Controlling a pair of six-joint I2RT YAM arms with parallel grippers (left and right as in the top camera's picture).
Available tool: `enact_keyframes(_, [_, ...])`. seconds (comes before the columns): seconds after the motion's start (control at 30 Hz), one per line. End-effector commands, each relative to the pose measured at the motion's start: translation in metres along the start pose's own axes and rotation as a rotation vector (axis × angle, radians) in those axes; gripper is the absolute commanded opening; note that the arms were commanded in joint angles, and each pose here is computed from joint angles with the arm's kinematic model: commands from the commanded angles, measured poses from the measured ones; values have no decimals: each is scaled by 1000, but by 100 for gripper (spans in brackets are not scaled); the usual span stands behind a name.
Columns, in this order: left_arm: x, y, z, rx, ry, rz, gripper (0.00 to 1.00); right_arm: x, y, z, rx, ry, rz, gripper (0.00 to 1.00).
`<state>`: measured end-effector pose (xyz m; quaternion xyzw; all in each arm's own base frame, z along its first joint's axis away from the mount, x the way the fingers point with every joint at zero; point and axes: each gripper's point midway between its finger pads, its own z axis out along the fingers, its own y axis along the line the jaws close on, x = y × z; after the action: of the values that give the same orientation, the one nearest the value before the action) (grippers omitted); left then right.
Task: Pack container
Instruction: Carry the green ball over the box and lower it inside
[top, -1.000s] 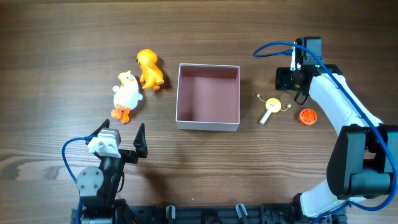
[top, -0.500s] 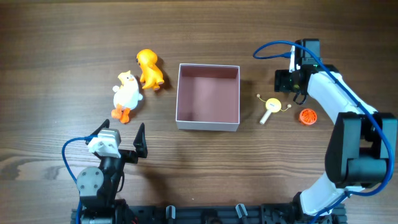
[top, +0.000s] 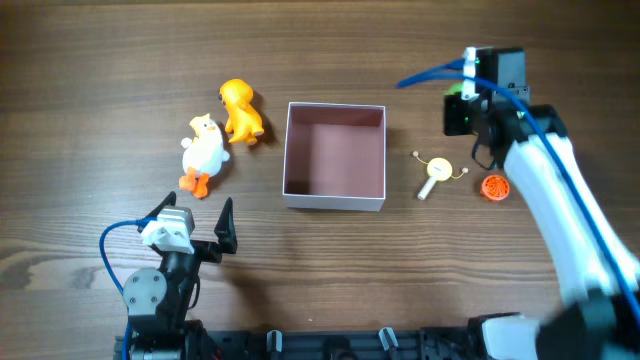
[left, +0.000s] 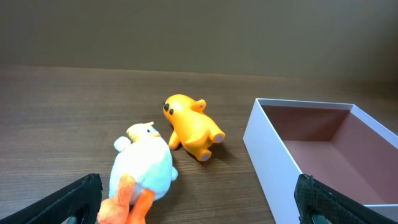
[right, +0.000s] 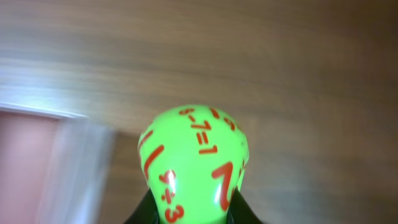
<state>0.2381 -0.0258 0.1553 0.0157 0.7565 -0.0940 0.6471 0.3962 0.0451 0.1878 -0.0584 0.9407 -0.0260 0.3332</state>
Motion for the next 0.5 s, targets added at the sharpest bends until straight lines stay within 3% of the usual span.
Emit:
enact_keyframes(0.0, [1, -1, 0, 10, -3, 16, 100, -38, 63, -92, -141, -229, -103, 6])
enact_keyframes(0.1, [1, -1, 0, 10, -3, 16, 100, -31, 114, -136, -281, -293, -119, 5])
enact_keyframes(0.17, [1, -1, 0, 10, -3, 16, 100, -14, 141, -140, -342, -239, -116, 4])
enact_keyframes(0.33, [1, -1, 0, 10, -3, 16, 100, 39, 173, -68, -308, 23, -94, 4])
enact_keyframes(0.47, [1, -1, 0, 10, -3, 16, 100, 63, 187, -16, -261, 148, -127, 4])
